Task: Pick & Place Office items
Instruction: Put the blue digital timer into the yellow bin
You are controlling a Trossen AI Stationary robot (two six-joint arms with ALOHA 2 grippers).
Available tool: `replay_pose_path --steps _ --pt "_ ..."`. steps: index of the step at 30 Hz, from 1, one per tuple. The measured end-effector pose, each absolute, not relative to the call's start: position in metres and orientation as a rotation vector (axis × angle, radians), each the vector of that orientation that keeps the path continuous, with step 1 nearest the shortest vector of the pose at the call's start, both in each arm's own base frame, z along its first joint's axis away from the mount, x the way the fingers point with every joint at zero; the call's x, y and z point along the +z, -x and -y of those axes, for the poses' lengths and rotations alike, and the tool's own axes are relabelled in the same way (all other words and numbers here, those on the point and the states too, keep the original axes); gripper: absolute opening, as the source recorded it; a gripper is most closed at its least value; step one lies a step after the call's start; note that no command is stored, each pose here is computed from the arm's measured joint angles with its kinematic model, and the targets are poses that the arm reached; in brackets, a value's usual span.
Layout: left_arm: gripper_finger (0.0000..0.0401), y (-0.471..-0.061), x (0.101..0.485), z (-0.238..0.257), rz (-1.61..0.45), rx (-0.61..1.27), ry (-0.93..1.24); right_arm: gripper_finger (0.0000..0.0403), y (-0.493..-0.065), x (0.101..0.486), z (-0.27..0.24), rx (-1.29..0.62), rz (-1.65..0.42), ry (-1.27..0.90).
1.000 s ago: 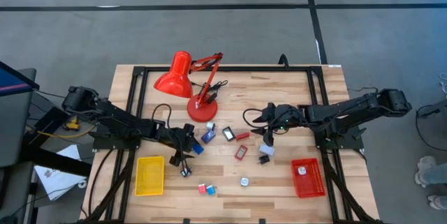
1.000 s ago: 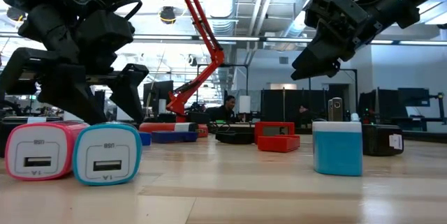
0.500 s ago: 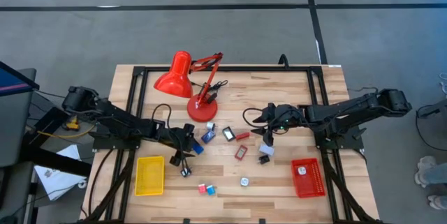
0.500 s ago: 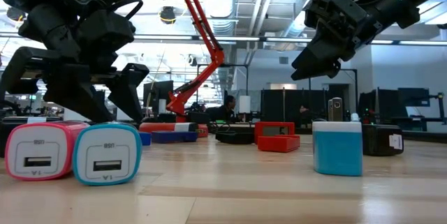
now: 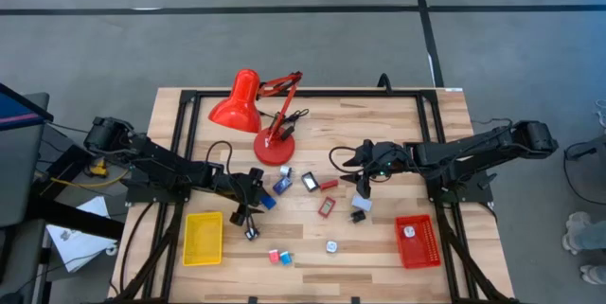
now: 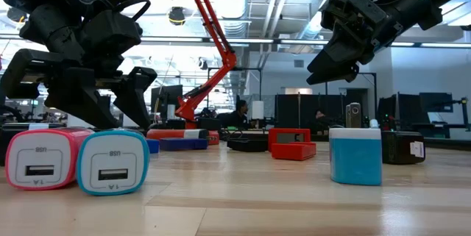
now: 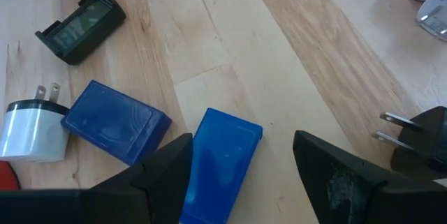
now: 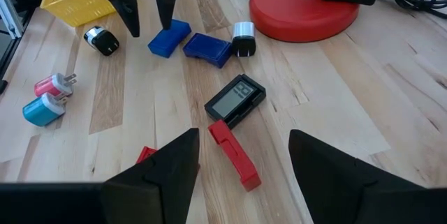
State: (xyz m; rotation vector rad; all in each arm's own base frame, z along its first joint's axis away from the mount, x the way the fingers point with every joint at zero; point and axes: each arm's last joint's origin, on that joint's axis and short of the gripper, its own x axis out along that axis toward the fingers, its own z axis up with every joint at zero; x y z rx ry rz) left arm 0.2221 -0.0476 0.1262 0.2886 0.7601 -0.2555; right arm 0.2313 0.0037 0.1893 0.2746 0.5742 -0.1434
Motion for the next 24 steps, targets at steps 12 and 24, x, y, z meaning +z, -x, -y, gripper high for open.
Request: replay_pose_path --steps 12,24 --pt "0.0241 -0.232 0.110 0.049 -0.763 -0.251 -0.324 0.0214 -0.231 0.189 -0.004 -0.143 -0.574 -0.275" --pt "0.0241 -0.228 0.127 0.049 -0.688 -0.256 -0.338 0.0214 -0.231 0.189 -0.004 -0.144 -0.575 -0.275"
